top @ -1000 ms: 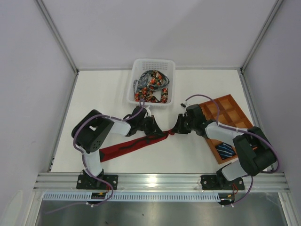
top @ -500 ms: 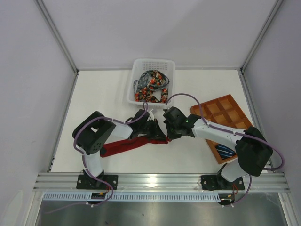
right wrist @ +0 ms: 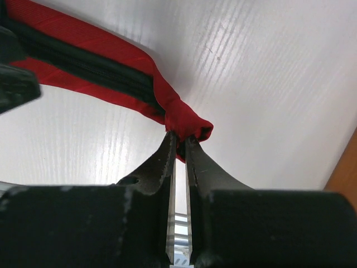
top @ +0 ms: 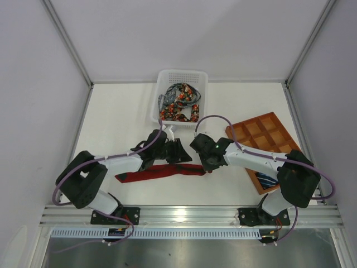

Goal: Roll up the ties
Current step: Roll the tie

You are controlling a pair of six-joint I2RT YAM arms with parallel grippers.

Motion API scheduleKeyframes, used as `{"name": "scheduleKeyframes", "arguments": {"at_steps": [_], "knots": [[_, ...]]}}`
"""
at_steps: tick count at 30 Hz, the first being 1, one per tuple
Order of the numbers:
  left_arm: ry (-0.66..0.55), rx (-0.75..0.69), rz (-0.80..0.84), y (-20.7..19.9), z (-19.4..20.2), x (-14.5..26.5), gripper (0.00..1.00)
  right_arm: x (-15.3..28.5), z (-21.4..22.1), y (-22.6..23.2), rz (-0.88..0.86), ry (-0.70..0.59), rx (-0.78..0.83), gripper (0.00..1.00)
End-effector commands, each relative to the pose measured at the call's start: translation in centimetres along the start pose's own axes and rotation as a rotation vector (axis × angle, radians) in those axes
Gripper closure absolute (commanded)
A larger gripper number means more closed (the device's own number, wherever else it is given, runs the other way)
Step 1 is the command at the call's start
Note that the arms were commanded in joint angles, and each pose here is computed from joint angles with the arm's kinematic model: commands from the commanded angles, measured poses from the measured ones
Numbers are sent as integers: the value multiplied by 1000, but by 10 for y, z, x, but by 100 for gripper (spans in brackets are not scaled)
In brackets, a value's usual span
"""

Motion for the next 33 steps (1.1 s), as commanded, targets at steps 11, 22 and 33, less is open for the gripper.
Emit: {"name": "scheduleKeyframes", "arguments": {"at_steps": [11, 22, 33], "knots": [[0, -30, -106, 46, 18, -1, 93, 25, -17, 10, 21, -45, 37, 99], [-4, 3, -118, 65, 34, 0, 99, 16, -32, 44, -17, -16, 88, 93], [4, 19, -122, 70, 40, -1, 99, -6, -51, 73, -58, 15, 80, 90]]}}
Point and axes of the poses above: each gripper's point midway between its finger pads, its own x axis back along the fingers, its own y axis along the line the jaws close on, z = x × y, the point moved 1 cm from there along x, back along the fingers, and after that the axes turned 5 degrees about x, right-handed, at the moved point
